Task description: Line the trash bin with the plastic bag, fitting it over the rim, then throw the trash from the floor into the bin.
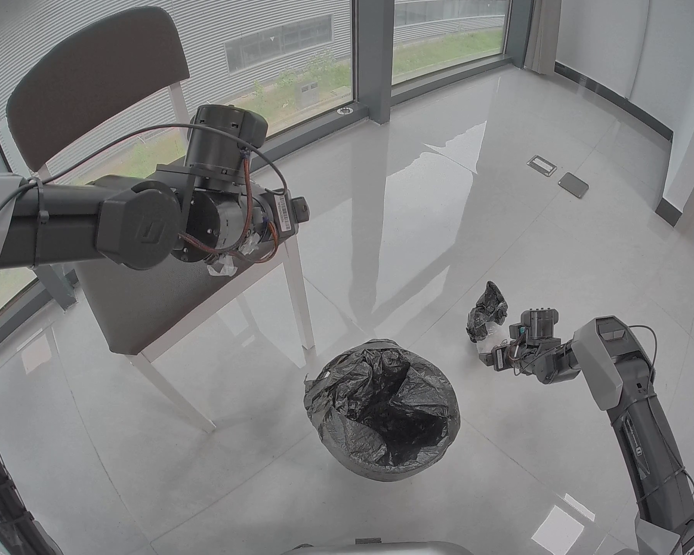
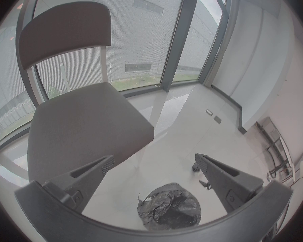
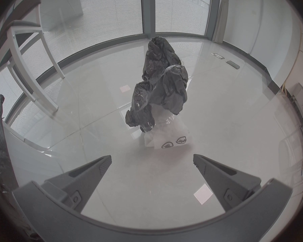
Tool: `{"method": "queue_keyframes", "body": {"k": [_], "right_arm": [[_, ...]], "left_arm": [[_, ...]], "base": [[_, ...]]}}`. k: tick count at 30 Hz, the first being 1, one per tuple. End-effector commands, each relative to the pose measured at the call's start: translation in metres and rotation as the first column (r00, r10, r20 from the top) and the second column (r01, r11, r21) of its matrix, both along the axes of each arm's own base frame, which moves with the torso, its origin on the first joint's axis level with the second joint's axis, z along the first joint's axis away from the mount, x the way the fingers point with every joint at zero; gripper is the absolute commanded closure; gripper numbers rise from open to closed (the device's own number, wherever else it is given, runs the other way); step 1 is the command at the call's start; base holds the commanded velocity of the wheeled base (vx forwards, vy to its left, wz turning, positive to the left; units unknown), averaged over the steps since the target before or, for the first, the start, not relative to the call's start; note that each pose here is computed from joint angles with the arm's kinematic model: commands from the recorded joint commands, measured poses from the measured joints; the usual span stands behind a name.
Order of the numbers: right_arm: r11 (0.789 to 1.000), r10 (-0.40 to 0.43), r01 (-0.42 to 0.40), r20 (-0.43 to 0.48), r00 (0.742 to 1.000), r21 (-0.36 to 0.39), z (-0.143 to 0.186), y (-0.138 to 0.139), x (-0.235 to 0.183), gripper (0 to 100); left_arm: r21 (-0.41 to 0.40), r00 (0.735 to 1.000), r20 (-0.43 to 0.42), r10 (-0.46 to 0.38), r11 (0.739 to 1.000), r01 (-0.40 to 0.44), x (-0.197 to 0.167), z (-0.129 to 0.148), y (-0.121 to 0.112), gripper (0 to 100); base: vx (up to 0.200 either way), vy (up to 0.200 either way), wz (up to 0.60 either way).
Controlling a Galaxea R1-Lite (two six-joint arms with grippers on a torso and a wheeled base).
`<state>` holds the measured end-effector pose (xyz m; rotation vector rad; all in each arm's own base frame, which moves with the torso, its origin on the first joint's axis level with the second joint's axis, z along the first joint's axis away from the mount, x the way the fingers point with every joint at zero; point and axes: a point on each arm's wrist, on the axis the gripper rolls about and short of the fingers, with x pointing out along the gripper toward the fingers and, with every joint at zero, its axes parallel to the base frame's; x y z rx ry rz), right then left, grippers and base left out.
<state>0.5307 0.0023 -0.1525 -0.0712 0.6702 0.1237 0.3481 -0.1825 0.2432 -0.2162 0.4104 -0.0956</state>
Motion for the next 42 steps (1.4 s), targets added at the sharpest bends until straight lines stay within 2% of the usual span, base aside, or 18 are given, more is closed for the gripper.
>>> {"method": "queue_keyframes", "body": {"k": [1, 5, 13, 15, 17, 18, 19, 20, 21, 23, 24, 26, 27, 28, 30, 31, 38, 42], "right_arm": [[1.000, -0.003, 0.003, -0.055, 0.998, 0.004, 0.022, 0.001, 0.001, 0], [1.000, 0.001, -0.001, -0.111, 0.994, 0.006, 0.063, 0.001, 0.001, 0], [0.999, 0.036, -0.035, -0.145, 0.989, 0.012, 0.129, 0.001, -0.005, 0], [0.997, 0.062, -0.066, -0.116, 0.991, -0.028, 0.149, 0.001, -0.005, 0], [0.998, 0.061, -0.064, -0.072, 0.996, -0.030, 0.181, 0.002, -0.007, 0], [0.998, 0.061, -0.064, -0.070, 0.996, -0.031, 0.183, 0.002, -0.008, 0], [0.997, 0.070, -0.071, -0.030, 0.997, -0.038, 0.221, 0.004, -0.014, 0], [0.997, 0.070, -0.071, -0.030, 0.997, -0.038, 0.221, 0.004, -0.014, 0], [0.996, 0.083, -0.081, 0.045, 0.996, -0.045, 0.262, 0.005, -0.022, 0], [0.994, 0.102, -0.093, 0.167, 0.981, -0.058, 0.319, 0.006, -0.037, 0], [0.992, 0.121, -0.107, 0.236, 0.964, -0.074, 0.349, 0.006, -0.047, 0], [0.982, 0.175, -0.130, 0.417, 0.892, -0.135, 0.412, 0.004, -0.072, 0], [0.982, 0.175, -0.130, 0.417, 0.892, -0.135, 0.412, 0.004, -0.072, 0], [0.976, 0.202, -0.125, 0.509, 0.837, -0.181, 0.425, 0.000, -0.086, 0], [0.979, 0.181, -0.089, 0.574, 0.798, -0.186, 0.420, -0.005, -0.085, 0], [0.980, 0.172, -0.080, 0.585, 0.792, -0.180, 0.414, -0.005, -0.086, 0], [0.983, 0.165, -0.112, 0.450, 0.878, -0.143, 0.374, -0.001, -0.117, 0], [0.984, 0.158, -0.112, 0.409, 0.898, -0.136, 0.347, -0.004, -0.124, 0]], "left_arm": [[0.018, 1.000, 0.022, -0.016, 1.000, 0.016, 0.000, 0.000, -0.004, 0], [0.048, 0.999, 0.037, -0.001, 0.999, 0.000, -0.009, 0.001, -0.017, 0], [0.065, 0.998, 0.060, 0.012, 0.998, -0.016, -0.021, 0.004, -0.035, 0], [0.061, 0.997, 0.072, 0.005, 0.998, -0.009, -0.026, 0.008, -0.038, 0], [0.058, 0.997, 0.081, 0.004, 0.998, -0.009, -0.029, 0.011, -0.040, 0], [0.060, 0.997, 0.080, 0.004, 0.998, -0.009, -0.029, 0.011, -0.041, 0], [0.048, 0.995, 0.095, 0.014, 0.999, -0.018, -0.033, 0.017, -0.039, 0], [0.048, 0.995, 0.095, 0.014, 0.999, -0.018, -0.033, 0.017, -0.039, 0], [0.042, 0.995, 0.104, 0.014, 0.999, -0.019, -0.035, 0.021, -0.038, 0], [0.036, 0.994, 0.111, 0.015, 0.999, -0.019, -0.036, 0.024, -0.037, 0], [0.033, 0.993, 0.115, 0.015, 0.999, -0.019, -0.037, 0.025, -0.036, 0], [0.031, 0.993, 0.121, 0.014, 0.999, -0.018, -0.038, 0.027, -0.036, 0], [0.031, 0.993, 0.121, 0.014, 0.999, -0.018, -0.038, 0.027, -0.036, 0], [0.029, 0.992, 0.126, 0.014, 0.999, -0.018, -0.039, 0.029, -0.035, 0], [0.025, 0.991, 0.131, 0.015, 1.000, -0.018, -0.040, 0.032, -0.034, 0], [0.025, 0.991, 0.129, 0.015, 1.000, -0.019, -0.040, 0.031, -0.034, 0], [0.045, 0.995, 0.101, 0.005, 0.999, -0.009, -0.032, 0.021, -0.034, 0], [0.043, 0.996, 0.087, -0.008, 0.999, 0.005, -0.030, 0.018, -0.032, 0]], "base": [[0.000, 0.000, 0.00], [0.000, 0.000, 0.00], [0.000, 0.000, 0.00], [0.000, 0.000, 0.00], [0.000, 0.000, 0.00], [0.000, 0.000, 0.00], [0.000, 0.000, 0.00], [0.000, 0.000, 0.00], [0.000, 0.000, 0.00], [0.000, 0.000, 0.00], [0.000, 0.000, 0.00], [0.000, 0.000, 0.00], [0.000, 0.000, 0.00], [0.000, 0.000, 0.00], [0.000, 0.000, 0.00], [0.000, 0.000, 0.00], [0.029, 0.000, 0.00], [0.200, 0.000, 0.00]]}}
